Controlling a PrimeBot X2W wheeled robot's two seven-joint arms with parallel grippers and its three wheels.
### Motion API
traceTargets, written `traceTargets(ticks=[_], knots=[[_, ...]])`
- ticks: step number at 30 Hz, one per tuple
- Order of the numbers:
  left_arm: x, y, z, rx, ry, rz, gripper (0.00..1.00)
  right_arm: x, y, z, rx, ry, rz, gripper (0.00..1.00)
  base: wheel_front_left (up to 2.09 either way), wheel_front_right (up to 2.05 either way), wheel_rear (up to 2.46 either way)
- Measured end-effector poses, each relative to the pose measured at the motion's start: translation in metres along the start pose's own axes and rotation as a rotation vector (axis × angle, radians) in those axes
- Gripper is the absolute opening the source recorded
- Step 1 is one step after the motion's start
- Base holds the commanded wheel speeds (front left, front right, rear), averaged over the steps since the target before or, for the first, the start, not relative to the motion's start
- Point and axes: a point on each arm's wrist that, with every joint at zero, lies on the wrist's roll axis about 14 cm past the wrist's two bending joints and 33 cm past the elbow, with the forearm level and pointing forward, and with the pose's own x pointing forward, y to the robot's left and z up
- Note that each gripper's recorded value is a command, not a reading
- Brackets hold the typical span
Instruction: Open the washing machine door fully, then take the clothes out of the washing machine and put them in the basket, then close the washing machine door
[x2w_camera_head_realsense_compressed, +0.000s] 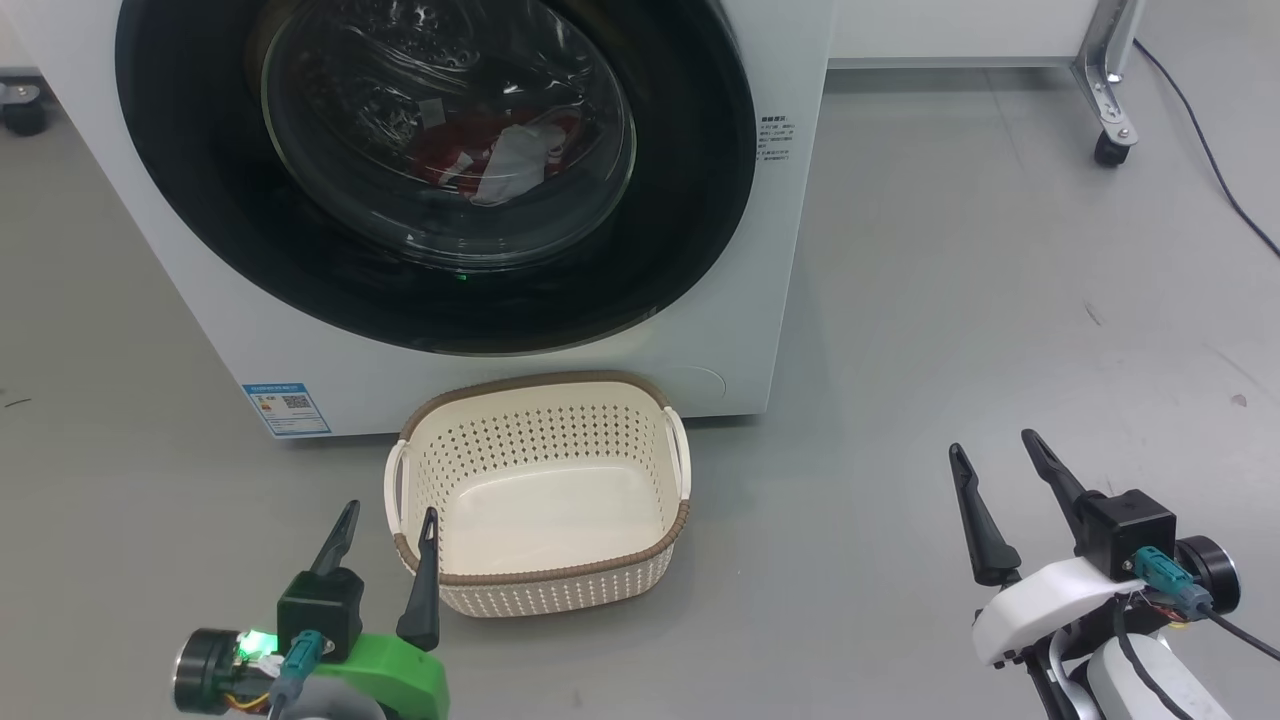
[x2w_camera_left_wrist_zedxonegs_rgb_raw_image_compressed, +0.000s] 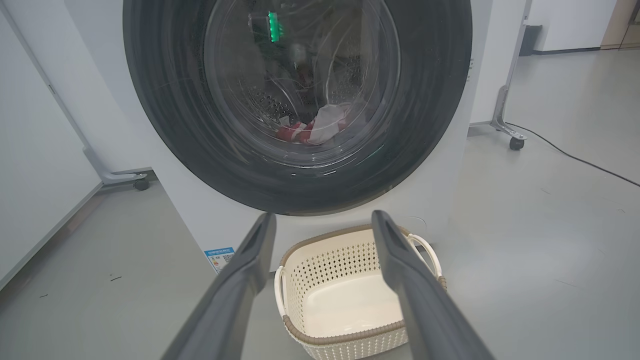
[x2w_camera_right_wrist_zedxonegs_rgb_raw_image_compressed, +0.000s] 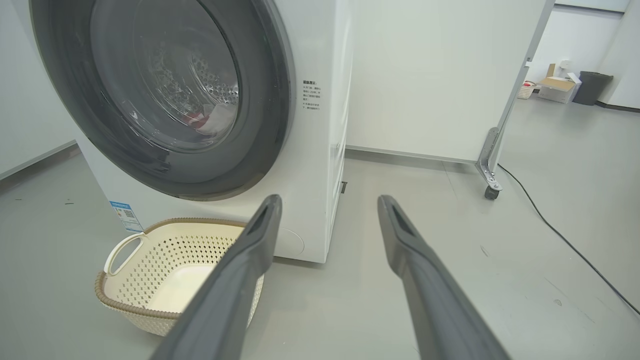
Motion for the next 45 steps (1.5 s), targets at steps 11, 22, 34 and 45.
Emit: traceTargets(ticks=[11,22,34,45], knots=[[0.0,0.0,-0.001,-0.002,0.003,0.002,1.0,0.001,-0.001,0.0,0.001,0.0,-0.002,1.0,0.0,0.0,0.0],[0.005,0.0,0.005,0.004,-0.013,0.004,1.0,0.003,-0.005,0.003,0.015,-0.01,-0.013,0.0,0.0,0.0,0.0],[0.014,0.002,0.009,-0.004,-0.025,0.013,1.0,0.018,-0.016,-0.002,0.19,-0.005,-0.058,0.0,0.0,0.0,0.0],[0.028,0.009,0.008,-0.013,-0.024,0.031,1.0,0.052,-0.021,-0.005,0.688,-0.016,-0.137,0.0,0.0,0.0,0.0]])
